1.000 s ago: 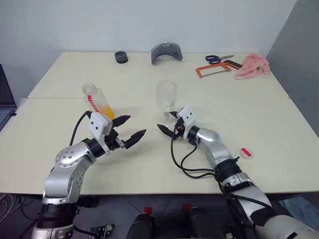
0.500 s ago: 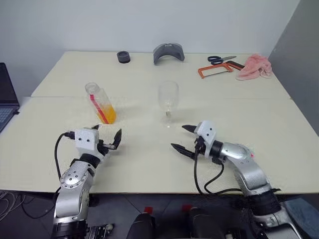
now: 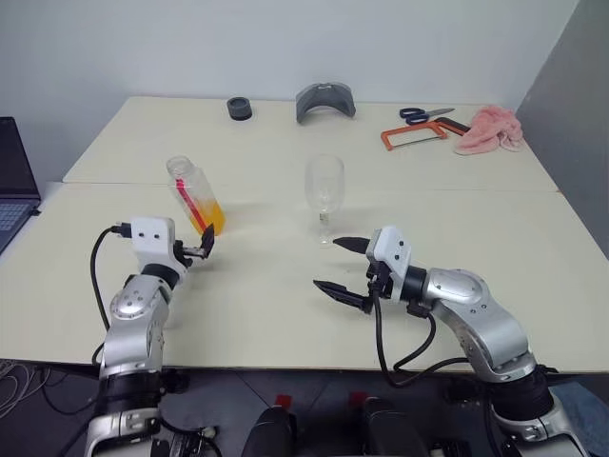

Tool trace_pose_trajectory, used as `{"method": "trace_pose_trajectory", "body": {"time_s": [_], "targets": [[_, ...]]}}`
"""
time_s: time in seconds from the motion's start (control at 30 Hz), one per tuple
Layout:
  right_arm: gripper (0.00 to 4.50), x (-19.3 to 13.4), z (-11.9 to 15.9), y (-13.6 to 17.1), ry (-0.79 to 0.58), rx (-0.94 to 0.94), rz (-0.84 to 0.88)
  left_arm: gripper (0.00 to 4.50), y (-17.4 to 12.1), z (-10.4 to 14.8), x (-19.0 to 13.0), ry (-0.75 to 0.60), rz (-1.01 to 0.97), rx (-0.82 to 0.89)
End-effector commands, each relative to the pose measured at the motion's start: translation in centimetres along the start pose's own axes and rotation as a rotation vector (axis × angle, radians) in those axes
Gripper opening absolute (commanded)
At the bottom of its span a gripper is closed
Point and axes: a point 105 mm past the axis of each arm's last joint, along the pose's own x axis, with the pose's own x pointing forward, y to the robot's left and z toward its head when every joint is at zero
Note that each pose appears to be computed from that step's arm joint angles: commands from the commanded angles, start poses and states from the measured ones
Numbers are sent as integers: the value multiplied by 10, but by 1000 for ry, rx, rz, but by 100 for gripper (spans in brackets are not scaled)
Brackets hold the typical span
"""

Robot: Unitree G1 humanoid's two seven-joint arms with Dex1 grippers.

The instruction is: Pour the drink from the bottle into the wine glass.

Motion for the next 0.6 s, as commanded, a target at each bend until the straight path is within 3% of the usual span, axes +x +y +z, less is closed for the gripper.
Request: {"method": "trace_pose_trajectory", "body": {"time_s": [0.03, 0.37, 0.6], "targets": [[446, 1, 20, 5, -54, -49, 33, 450, 8, 13, 7, -46, 14, 34], [446, 2, 43, 11, -152, -35, 106, 450, 11, 27, 27, -87, -12, 31], [446, 2, 41, 10, -124, -91, 121, 450, 10, 33, 38, -98, -49, 27]]}}
